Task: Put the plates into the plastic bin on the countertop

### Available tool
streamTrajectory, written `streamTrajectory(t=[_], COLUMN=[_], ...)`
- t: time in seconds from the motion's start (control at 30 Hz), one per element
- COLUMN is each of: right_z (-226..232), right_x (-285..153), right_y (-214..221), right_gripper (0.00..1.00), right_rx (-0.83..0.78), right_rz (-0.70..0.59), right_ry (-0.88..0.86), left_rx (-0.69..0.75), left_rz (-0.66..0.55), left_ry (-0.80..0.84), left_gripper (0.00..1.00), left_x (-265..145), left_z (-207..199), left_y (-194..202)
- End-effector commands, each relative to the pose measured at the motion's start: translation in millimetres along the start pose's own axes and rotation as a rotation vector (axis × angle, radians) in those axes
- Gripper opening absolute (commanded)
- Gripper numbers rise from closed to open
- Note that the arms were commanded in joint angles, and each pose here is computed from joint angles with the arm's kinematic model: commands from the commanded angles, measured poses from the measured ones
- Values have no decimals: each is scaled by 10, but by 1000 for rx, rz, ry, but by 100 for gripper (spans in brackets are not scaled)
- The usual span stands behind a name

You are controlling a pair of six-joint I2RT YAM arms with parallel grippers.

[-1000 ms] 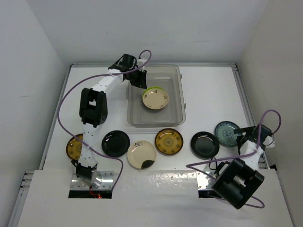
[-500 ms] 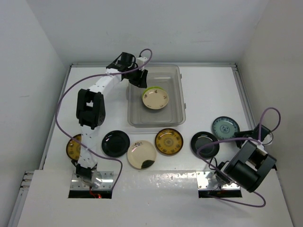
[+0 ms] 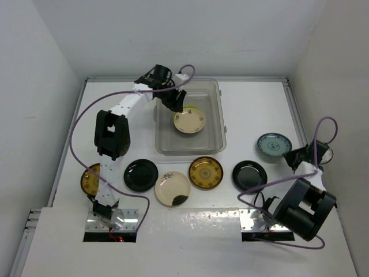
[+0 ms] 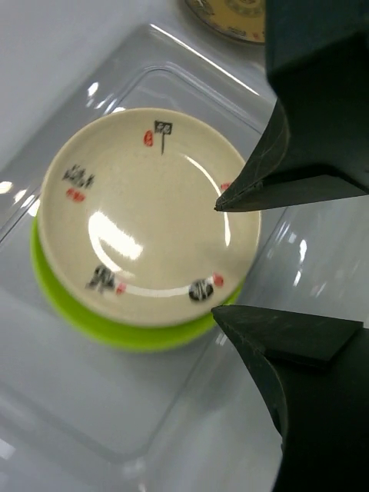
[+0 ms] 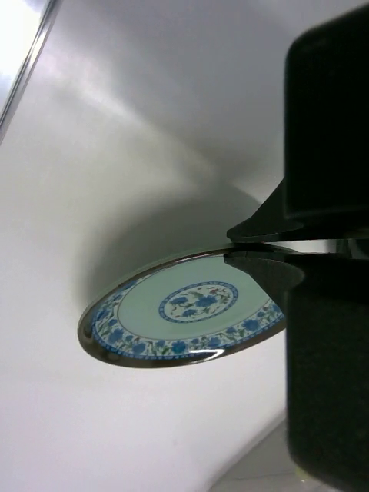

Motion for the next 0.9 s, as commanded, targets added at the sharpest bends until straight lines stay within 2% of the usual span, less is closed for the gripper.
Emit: streamTrajectory(t=[0.0,0.03,0.17,0.23,0.3,0.33,0.37,0.4,0.43,0.47,0.5,0.53,0.6,0.63,0.67,0.7,0.8,0.87], right_z=[572,818,1465,1917,2348,2539,2875,2960,3017,3241,3401,3454,3698,3676,3700,3738,3748,3729], right_x=[-209,-342,-674,-852,-991,-1027,-1220,-982,-923,-919,-816,-708,-759,-538,-491,-491,-189,-124], right_y=[-405,-631,-886,-811,-785,-607,-468,-228,-57,381,561,806,1058,1309,1373,1524,1823,1891], right_gripper=[0,0,0,0,0,0,0,0,0,0,0,0,0,0,0,0,0,0], right_rx=[-119,-143,-228,-301,-370,-435,-484,-532,-584,-686,-728,-777,-824,-857,-879,-900,-955,-973], right_rz=[-125,-189,-316,-331,-361,-331,-310,-218,-167,-69,-1,92,169,256,269,294,370,380], right_ry=[-118,-159,-258,-362,-443,-493,-583,-578,-583,-623,-640,-616,-679,-627,-619,-624,-565,-547], left_rx=[-23,-41,-90,-123,-156,-205,-240,-268,-287,-362,-376,-386,-477,-496,-520,-571,-638,-675], left_rz=[-185,-210,-325,-361,-338,-289,-288,-263,-222,-159,-136,-64,37,70,148,177,253,276], left_ry=[-41,-61,-77,-119,-178,-233,-304,-343,-368,-394,-399,-386,-365,-360,-341,-351,-392,-415], left_gripper=[54,54,59,67,71,71,71,71,71,71,70,70,70,70,70,70,70,71], left_x=[-566,-724,-1425,-1812,-2025,-2041,-2298,-2380,-2446,-2485,-2565,-2594,-2635,-2682,-2673,-2743,-2849,-2879], left_z=[230,382,672,923,1111,1255,1406,1479,1524,1619,1581,1518,1469,1414,1296,1302,1207,1179], left_y=[-574,-589,-676,-524,-274,-1,192,379,606,1024,1184,1441,1993,2167,2472,2719,3263,3479])
Point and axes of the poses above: each gripper's point midway between its finger pads, its own x axis out along the fingers, its own z axis along the line the jaws close on, y = z × x, the point moved 1 cm from there along -x, back along the fingers, and after that the axes turned 8 degrees about -x, right-handed, at the moved point
